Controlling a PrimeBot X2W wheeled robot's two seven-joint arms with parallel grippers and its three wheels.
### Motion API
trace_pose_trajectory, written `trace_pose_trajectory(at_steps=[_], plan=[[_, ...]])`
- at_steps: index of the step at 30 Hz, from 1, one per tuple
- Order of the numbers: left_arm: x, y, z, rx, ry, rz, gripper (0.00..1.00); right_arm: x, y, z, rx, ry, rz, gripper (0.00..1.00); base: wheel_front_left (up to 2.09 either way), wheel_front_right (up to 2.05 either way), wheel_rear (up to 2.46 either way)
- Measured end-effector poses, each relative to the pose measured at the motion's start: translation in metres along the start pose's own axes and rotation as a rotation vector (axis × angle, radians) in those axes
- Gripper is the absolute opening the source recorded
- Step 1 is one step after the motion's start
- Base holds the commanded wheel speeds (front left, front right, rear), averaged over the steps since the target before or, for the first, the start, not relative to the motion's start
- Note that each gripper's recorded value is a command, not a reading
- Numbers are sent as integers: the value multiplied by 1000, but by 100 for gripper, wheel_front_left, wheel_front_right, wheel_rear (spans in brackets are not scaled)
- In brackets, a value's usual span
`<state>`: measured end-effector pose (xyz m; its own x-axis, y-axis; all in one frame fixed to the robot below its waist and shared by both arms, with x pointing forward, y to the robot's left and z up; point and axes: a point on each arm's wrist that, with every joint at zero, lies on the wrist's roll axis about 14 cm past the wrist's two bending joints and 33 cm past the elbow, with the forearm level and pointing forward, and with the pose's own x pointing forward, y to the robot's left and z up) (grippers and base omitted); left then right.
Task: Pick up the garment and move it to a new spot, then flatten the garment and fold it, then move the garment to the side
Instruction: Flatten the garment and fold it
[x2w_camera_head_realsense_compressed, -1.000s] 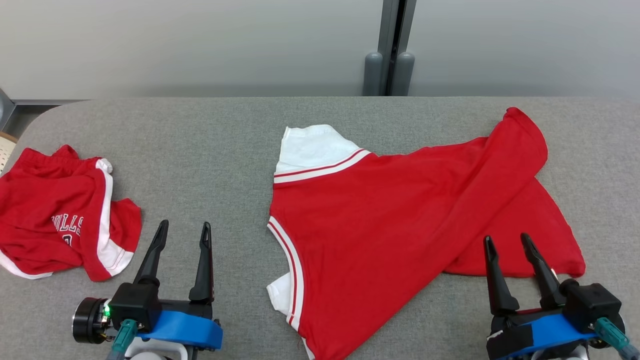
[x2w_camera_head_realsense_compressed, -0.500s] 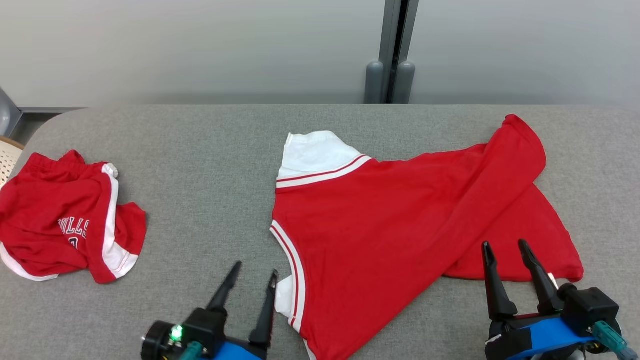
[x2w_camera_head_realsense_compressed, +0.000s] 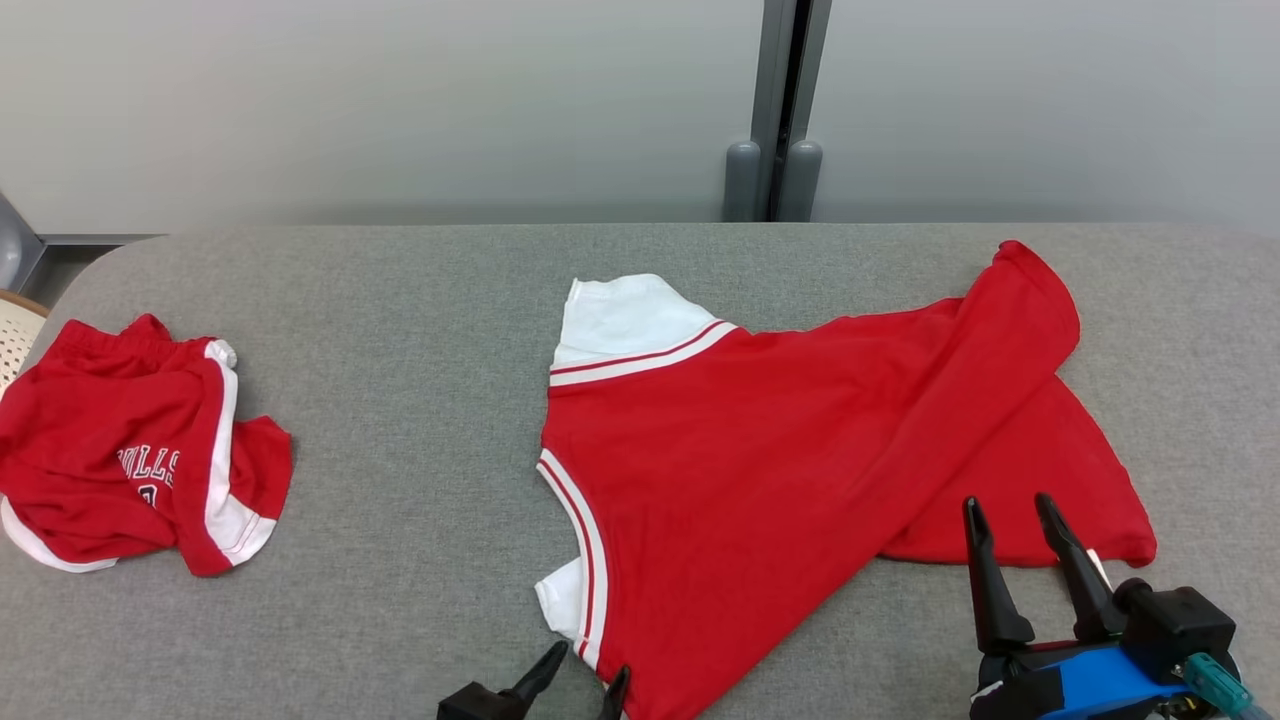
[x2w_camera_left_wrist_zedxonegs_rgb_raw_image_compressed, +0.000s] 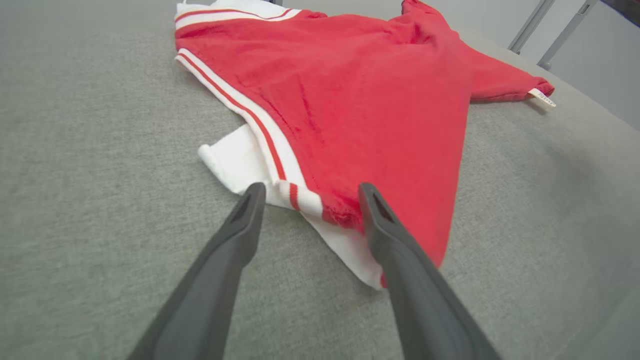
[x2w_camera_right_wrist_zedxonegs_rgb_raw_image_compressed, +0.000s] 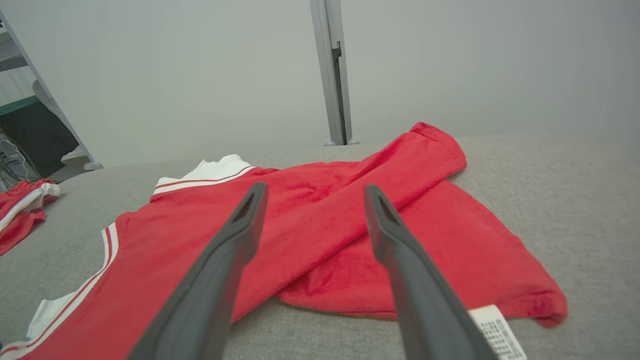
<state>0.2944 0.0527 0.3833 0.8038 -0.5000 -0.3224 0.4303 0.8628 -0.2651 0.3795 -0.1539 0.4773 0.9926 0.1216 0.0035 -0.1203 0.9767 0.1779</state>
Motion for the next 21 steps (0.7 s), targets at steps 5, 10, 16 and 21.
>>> trace_pose_trajectory(at_steps=[5,10,16,21], plan=[[5,-10,-10,-37,50,-40,100,-1,-2,-2,5,6,-8,100,0,0,0],[11,-12,-16,-65,87,-53,100,-2,-5,-4,6,13,-18,100,0,0,0],[26,-21,-10,-72,81,-92,100,-1,-9,-8,11,23,-29,100,0,0,0],[37,-26,-12,-53,105,-119,0,0,-11,-9,15,24,-34,100,0,0,0]])
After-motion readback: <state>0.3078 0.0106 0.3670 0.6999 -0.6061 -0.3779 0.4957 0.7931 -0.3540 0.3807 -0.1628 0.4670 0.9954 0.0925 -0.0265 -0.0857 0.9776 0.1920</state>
